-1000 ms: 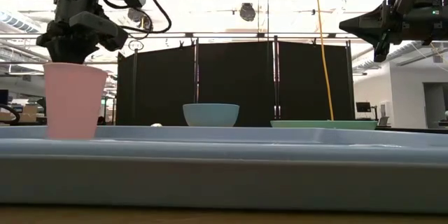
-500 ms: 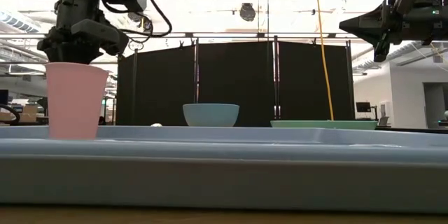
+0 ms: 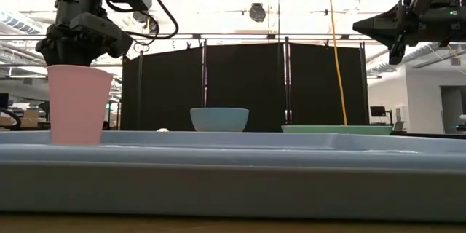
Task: Set up tray
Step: Put the light blue plate on the blue serving tray
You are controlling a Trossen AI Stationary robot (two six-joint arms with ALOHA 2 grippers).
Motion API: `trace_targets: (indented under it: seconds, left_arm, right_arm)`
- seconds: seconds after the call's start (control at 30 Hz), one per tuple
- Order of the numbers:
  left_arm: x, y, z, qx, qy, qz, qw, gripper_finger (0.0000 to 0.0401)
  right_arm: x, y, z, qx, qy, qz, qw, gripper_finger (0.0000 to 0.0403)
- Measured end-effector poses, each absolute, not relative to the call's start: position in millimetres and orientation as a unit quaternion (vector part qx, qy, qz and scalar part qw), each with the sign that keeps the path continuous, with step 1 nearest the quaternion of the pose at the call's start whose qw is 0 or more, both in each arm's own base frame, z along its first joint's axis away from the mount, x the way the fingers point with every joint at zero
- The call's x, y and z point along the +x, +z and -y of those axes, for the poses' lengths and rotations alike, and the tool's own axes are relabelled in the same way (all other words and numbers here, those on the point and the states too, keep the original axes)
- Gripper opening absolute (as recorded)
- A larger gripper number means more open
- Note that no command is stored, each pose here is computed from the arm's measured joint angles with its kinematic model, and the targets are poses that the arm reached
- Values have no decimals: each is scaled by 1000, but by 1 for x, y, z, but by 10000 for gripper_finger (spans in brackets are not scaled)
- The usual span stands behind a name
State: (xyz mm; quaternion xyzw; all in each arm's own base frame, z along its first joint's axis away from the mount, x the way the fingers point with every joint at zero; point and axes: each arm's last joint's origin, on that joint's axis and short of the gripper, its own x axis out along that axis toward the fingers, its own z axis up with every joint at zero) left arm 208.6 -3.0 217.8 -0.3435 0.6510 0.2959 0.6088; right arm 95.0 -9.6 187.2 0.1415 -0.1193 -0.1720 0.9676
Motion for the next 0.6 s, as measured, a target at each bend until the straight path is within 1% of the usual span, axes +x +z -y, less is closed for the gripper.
trace_targets:
  seconds: [0.3,0.47,0.6]
  left_arm:
    - [208,218,3,-337,292,-652,613,184]
    - [204,226,3,-341,285,-641,626,184]
    - [195,238,2,-355,280,-614,647,184]
  right_arm:
    - [95,187,10,141,-172,119,968,0]
    - [95,187,10,141,-172,119,968,0]
    - [95,187,10,141,-172,119,968,0]
